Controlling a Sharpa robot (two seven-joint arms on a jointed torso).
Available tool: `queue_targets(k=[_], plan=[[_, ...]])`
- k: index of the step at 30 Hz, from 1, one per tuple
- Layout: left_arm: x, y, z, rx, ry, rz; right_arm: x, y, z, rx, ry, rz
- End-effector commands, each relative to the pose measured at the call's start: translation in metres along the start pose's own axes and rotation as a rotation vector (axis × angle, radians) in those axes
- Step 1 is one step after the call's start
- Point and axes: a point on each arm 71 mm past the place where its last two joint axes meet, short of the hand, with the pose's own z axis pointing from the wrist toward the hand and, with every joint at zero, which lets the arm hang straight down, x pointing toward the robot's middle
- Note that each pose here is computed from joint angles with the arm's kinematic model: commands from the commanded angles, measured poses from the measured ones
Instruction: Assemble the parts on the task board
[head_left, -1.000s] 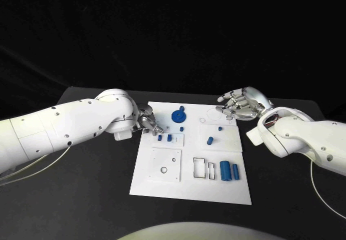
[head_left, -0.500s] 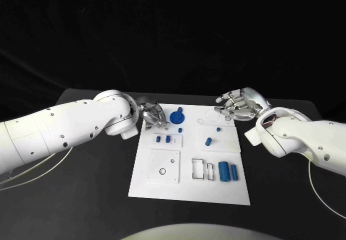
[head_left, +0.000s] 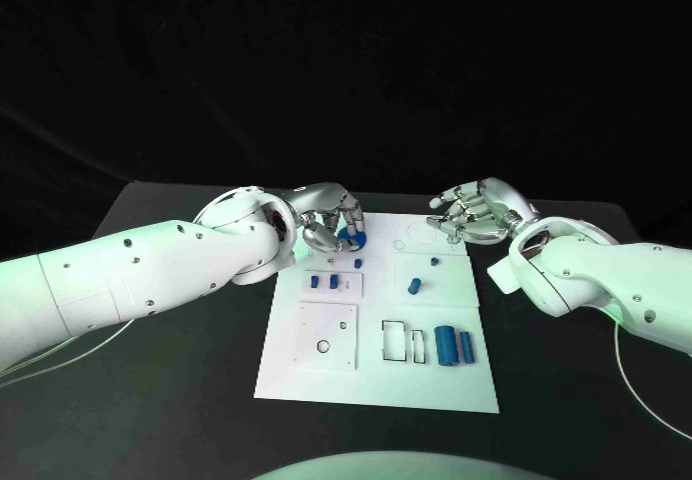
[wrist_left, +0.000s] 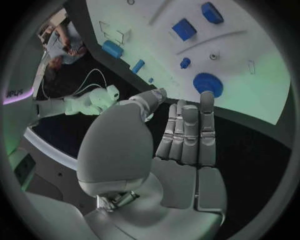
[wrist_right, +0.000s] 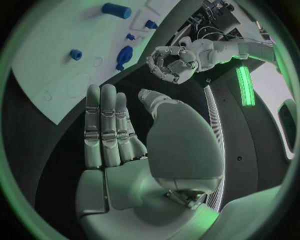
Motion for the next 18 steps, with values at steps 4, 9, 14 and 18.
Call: queue_targets(k=[4,9,14,18], plan=[[0.0126,-0.0076,0.0082,0.112,0.067,0.246,0.002,0.002,0.0,-0.018,0.013,-0.006],[0.0209,-0.0054,0.0131,0.099,0.126,0.295,0.003,0.003,0.0,-0.019,0.014,-0.006],[0.0256,-0.0036,0.0175,0.085,0.164,0.317,0.003,0.003,0.0,-0.019,0.014,-0.006],[0.0276,-0.0037,0.0208,0.081,0.175,0.326,0.004,0.003,0.0,-0.02,0.014,-0.005]])
